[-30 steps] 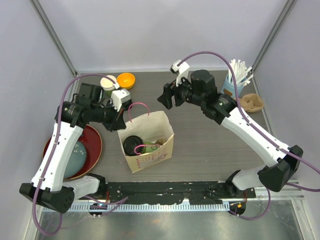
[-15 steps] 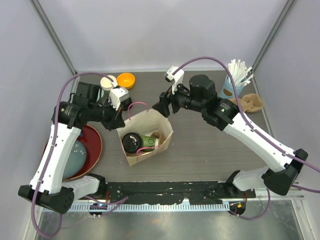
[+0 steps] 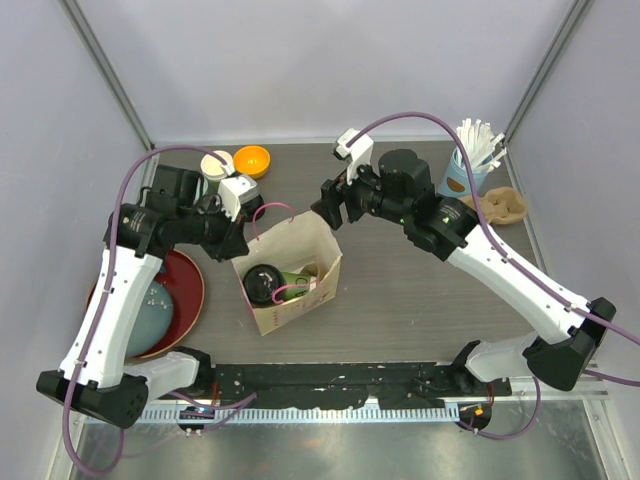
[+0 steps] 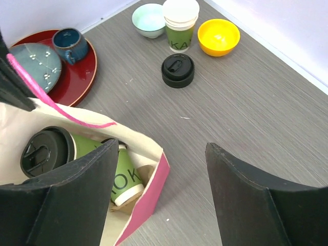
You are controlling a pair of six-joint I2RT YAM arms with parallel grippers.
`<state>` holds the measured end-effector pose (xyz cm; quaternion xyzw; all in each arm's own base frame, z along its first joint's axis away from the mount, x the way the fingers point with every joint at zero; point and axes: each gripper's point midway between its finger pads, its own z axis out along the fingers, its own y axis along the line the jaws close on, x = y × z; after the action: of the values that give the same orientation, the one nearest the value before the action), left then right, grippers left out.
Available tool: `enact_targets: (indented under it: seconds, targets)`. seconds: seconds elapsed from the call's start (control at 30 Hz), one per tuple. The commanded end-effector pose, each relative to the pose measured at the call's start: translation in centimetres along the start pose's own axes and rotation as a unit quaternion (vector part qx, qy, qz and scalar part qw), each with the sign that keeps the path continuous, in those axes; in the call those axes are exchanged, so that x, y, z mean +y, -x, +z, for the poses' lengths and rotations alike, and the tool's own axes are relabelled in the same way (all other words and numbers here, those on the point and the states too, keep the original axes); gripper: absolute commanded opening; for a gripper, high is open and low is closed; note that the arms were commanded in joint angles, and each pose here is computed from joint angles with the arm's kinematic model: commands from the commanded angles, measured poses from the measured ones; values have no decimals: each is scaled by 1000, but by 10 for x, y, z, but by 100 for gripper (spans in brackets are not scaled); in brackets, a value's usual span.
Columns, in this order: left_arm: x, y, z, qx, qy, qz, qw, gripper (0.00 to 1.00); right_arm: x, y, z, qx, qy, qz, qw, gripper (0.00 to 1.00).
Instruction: Pack the takeout coffee
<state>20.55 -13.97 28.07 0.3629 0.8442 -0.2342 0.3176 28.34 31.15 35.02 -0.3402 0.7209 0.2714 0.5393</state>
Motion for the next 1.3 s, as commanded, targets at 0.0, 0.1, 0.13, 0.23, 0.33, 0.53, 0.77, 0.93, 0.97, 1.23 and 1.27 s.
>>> enact_targets:
  seconds: [0.0,0.1,0.13,0.23,0.33,0.53,0.77,0.93,0.97,1.23,1.27]
  targets:
    - [0,7,-5,-20,9,12,1000,12,-14,20,-6,-21,-41,-2,999,75]
    - [0,7,-4,-20,9,12,1000,12,-17,19,-3,-17,-45,-1,999,75]
    - [0,6,-4,-20,9,12,1000,12,-17,19,-3,-17,-46,0,999,75]
    - [0,5,-5,-19,11,12,1000,15,-21,16,-2,-11,-54,2,998,75]
    - [0,8,-7,-22,14,13,1000,25,-27,14,-2,-9,-66,8,998,76]
    - [-1,11,-13,-29,20,16,999,38,-43,12,-9,-10,-85,22,996,77]
    - [4,11,-14,-27,35,11,999,57,-59,4,-15,-7,-105,38,994,78]
    - [14,25,-34,-46,88,2,995,77,-112,-11,-36,-5,-184,77,980,79]
    - [17,28,-38,-50,103,-2,993,81,-121,-17,-40,-4,-198,88,976,79]
    - [59,43,-76,-79,250,-40,964,100,-199,-90,-83,19,-327,165,930,80]
    - [69,46,-79,-86,271,-48,957,100,-205,-95,-89,15,-343,166,925,80]
